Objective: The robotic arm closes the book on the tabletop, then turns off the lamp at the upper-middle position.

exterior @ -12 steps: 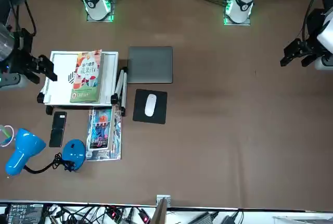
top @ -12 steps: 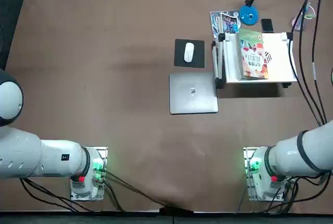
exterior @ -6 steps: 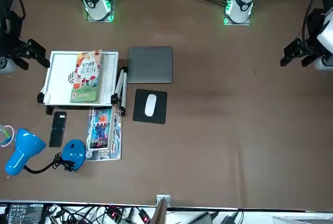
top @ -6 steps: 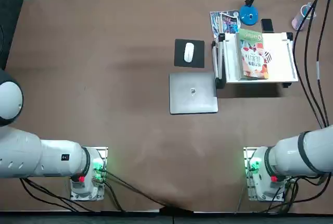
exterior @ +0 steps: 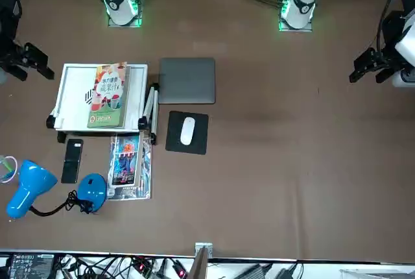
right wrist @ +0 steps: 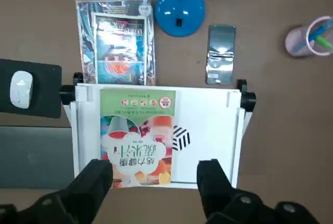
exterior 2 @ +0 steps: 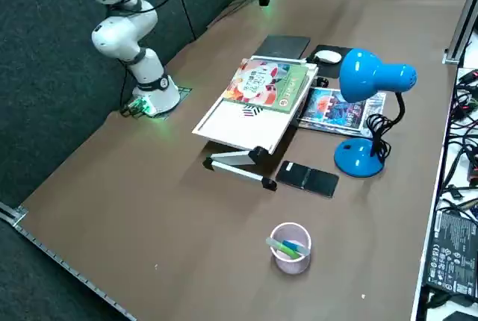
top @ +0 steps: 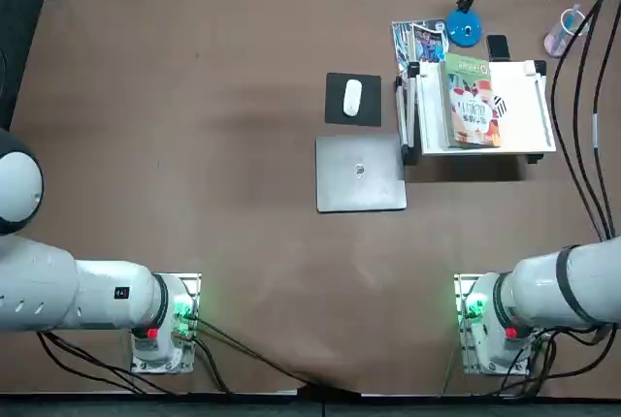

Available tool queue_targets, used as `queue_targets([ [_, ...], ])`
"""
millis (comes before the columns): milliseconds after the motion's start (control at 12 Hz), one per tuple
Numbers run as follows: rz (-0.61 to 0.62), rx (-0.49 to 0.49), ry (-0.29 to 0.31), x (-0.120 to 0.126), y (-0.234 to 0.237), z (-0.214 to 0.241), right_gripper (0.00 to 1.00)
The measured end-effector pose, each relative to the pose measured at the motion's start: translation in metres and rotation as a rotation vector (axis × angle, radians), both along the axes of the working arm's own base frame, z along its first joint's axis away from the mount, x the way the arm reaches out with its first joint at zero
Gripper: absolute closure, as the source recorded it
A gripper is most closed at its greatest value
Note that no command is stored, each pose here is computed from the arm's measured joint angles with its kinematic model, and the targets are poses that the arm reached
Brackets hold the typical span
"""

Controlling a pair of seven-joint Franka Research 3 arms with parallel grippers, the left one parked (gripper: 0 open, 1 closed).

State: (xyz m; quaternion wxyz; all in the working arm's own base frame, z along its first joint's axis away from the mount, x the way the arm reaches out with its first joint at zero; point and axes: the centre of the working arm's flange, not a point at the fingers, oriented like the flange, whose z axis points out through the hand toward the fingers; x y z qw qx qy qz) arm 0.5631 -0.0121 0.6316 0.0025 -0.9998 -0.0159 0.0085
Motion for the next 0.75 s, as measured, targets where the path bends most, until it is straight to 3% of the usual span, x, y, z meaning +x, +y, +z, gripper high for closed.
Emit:
queue_targets([
  [750,-0.013,0.0,0.005,-0.021,-0.006,0.003,0.0],
])
